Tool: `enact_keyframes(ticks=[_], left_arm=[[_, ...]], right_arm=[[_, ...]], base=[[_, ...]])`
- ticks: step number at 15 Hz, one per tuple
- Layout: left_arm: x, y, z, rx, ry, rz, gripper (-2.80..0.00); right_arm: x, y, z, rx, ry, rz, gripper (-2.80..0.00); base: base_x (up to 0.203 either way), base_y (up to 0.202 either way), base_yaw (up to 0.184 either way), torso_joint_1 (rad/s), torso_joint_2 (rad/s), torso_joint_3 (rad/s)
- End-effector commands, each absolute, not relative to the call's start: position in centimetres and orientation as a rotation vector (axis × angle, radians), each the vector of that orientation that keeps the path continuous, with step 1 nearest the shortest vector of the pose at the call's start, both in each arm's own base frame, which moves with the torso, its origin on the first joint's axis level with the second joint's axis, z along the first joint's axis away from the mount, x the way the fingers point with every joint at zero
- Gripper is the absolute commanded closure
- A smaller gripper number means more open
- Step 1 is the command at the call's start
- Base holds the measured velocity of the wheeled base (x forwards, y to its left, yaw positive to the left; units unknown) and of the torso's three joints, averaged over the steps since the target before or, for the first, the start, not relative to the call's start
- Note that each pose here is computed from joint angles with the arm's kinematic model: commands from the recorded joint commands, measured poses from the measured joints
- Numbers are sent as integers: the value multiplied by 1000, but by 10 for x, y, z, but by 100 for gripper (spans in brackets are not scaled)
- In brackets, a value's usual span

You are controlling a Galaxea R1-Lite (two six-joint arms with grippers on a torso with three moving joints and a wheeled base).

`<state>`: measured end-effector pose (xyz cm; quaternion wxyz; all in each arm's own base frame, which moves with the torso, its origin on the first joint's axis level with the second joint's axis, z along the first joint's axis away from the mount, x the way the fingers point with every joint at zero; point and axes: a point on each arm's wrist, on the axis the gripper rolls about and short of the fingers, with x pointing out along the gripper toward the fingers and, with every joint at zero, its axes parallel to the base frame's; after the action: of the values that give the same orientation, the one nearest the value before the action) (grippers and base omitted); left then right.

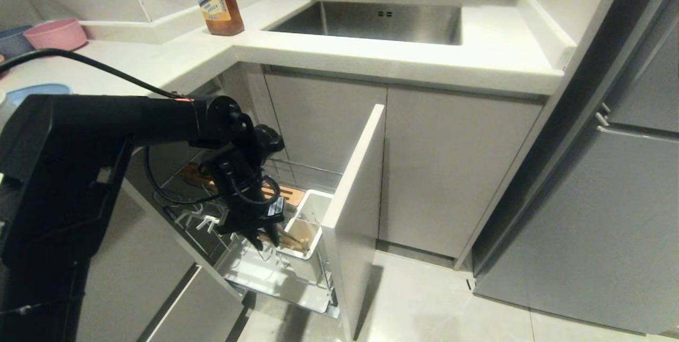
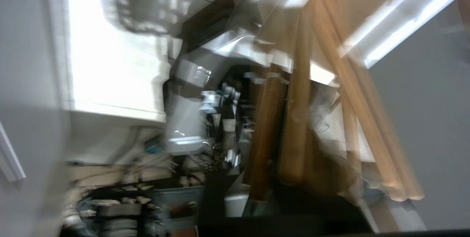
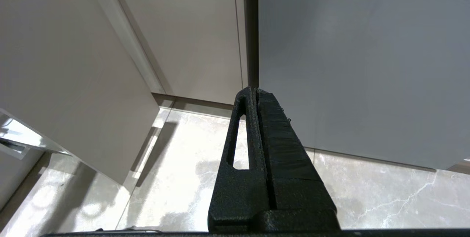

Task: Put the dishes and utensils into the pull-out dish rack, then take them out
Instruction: Take the chopsticks out of the cupboard

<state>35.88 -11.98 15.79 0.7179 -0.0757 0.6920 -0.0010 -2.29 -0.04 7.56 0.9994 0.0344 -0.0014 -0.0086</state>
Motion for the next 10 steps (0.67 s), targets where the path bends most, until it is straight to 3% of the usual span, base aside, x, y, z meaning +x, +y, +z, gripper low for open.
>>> enact_keyframes(ticks=[1,10], left_arm=[[358,-120,158,-164,1534,9,0],[343,-121,181,-177,1498,-14,0]], right_arm=[[-23,0,76,69,-2,-18,0],[-23,0,76,69,-2,-18,0]], base=[[0,0,0,0,0,0],[0,0,0,0,0,0]])
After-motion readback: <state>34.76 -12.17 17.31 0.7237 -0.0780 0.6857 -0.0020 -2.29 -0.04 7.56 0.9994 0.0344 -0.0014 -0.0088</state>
